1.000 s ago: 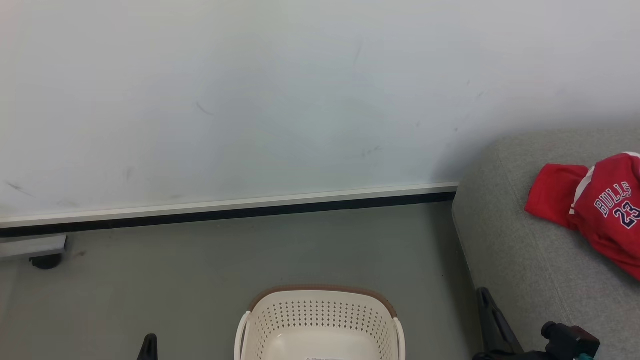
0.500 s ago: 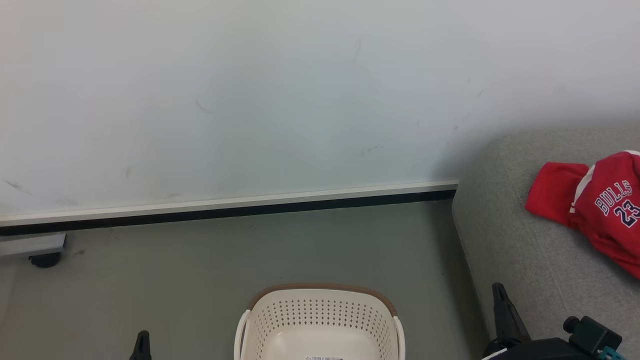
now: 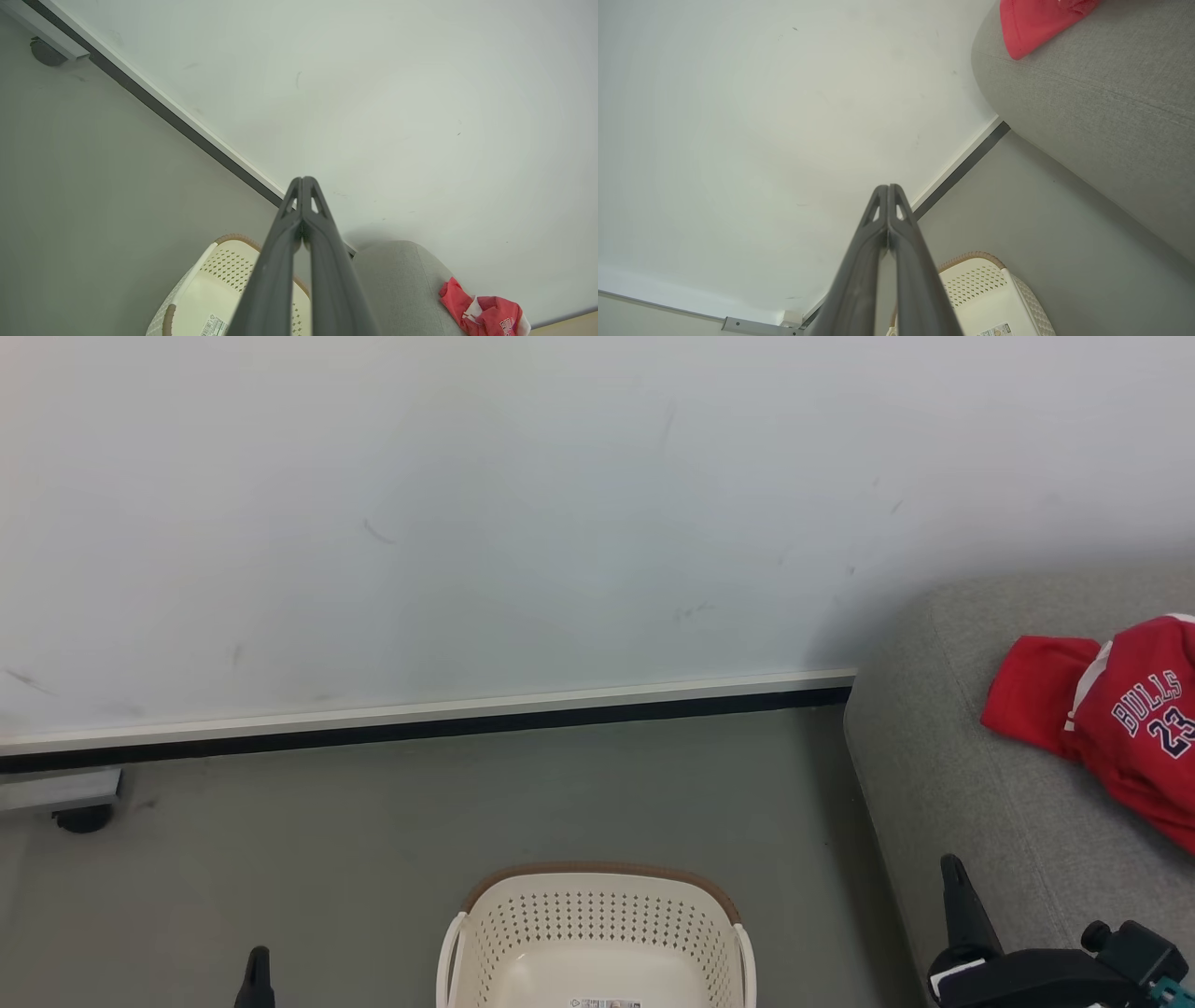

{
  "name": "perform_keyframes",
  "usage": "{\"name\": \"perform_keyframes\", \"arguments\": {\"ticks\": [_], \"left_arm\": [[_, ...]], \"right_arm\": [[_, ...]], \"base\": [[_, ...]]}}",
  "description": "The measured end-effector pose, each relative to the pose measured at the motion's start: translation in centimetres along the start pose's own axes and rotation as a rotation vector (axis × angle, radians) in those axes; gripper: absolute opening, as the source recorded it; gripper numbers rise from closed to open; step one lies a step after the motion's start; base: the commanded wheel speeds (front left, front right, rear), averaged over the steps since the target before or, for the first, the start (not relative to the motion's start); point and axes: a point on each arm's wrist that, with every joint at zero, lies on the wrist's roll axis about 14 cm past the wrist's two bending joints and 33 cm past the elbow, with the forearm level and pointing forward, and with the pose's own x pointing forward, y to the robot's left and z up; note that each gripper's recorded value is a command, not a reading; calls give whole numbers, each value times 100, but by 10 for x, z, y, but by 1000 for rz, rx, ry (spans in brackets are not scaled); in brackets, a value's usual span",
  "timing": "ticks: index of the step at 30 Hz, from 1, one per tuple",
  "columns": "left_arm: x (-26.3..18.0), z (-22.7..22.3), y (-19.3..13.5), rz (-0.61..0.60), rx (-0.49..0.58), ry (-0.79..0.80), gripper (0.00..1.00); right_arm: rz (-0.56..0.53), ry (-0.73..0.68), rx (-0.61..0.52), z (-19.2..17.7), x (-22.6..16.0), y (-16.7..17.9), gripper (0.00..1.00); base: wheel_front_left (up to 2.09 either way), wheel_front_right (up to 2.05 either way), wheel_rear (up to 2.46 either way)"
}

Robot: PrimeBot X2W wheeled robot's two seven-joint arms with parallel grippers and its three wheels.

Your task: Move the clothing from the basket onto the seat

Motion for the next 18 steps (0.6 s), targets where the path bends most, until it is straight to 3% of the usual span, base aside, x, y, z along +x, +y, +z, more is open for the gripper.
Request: {"name": "perform_keyframes", "arguments": {"ticks": [18], "left_arm": [[9, -3, 3, 19, -219, 22, 0]], "right_arm": [[-44, -11, 212, 11, 7, -13, 0]], "base": [[0, 0, 0]]}}
